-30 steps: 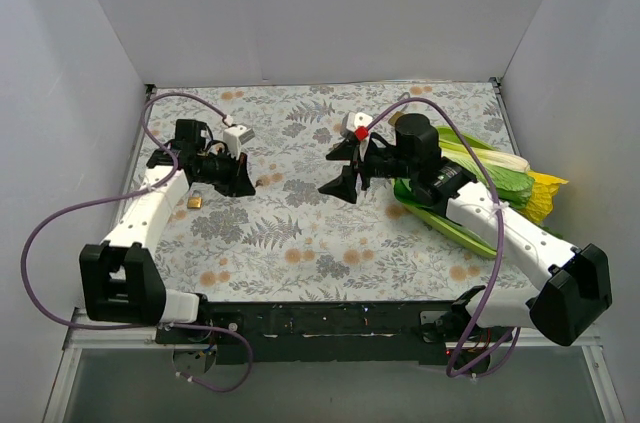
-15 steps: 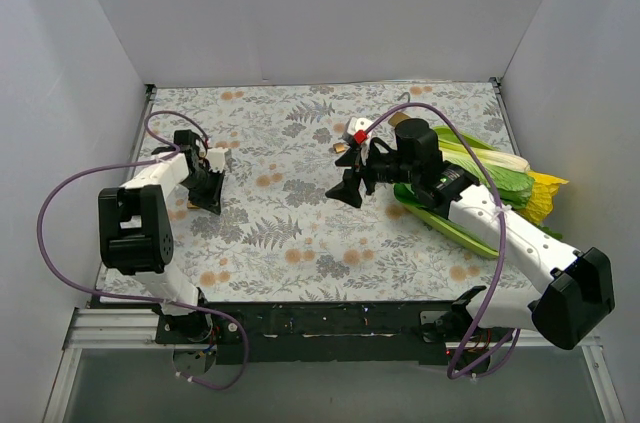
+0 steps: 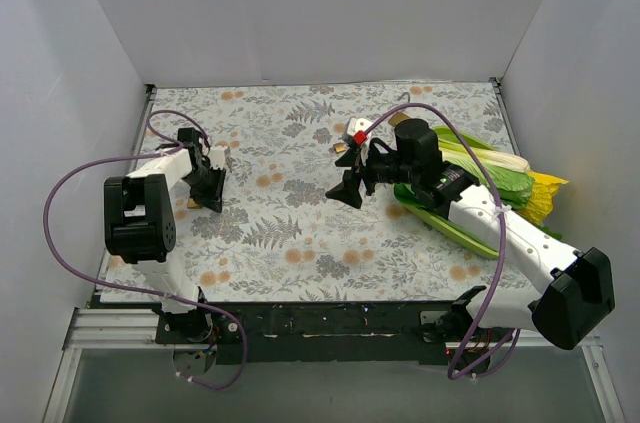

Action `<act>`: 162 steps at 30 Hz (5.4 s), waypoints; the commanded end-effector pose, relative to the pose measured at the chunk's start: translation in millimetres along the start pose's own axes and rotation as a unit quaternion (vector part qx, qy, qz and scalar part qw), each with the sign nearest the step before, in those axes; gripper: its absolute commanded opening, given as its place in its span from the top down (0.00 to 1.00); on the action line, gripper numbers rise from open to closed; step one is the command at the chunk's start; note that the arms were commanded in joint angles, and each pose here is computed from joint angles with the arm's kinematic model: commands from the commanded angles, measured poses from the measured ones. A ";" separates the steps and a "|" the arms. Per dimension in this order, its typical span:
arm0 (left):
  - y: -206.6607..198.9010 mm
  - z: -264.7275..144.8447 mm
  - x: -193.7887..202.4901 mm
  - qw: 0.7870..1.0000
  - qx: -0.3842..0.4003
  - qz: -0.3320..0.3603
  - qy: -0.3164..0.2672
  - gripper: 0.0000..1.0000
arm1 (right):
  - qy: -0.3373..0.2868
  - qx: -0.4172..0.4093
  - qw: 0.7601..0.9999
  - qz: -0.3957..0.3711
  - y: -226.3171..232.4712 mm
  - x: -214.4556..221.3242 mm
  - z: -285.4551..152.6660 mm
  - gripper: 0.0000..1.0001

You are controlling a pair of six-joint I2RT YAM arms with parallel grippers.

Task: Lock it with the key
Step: Place the key at the center of the board, then pick up the lock from the center of the board.

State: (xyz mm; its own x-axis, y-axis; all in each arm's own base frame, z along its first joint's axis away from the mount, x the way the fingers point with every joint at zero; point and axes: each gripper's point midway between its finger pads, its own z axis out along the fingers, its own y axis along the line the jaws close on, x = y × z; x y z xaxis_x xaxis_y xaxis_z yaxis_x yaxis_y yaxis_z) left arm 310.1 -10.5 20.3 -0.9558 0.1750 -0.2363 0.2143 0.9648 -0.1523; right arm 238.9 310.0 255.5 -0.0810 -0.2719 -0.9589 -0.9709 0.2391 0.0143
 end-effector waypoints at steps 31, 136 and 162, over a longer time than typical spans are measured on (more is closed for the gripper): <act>-70.7 -190.9 -144.5 0.951 0.115 0.068 -0.278 0.07 | 0.145 0.165 0.973 0.071 -154.2 42.5 13.2 0.23; -52.0 -152.4 -194.5 0.952 0.133 0.025 -0.274 0.02 | 0.325 0.372 0.827 0.270 -198.6 219.8 78.2 0.50; -142.8 -172.1 -145.4 0.830 0.458 0.186 -0.260 0.03 | 0.111 -0.065 0.991 -0.021 -96.0 -1.4 72.1 0.99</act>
State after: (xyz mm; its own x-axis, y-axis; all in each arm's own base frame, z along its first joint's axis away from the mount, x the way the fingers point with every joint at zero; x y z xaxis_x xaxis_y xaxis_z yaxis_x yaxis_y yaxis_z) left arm 405.6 -123.1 207.1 -0.7089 0.1291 -0.6934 0.6559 0.4822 -0.5808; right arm 371.0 339.9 173.3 -0.2753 -0.5706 -0.7737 -0.9392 0.3315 0.0897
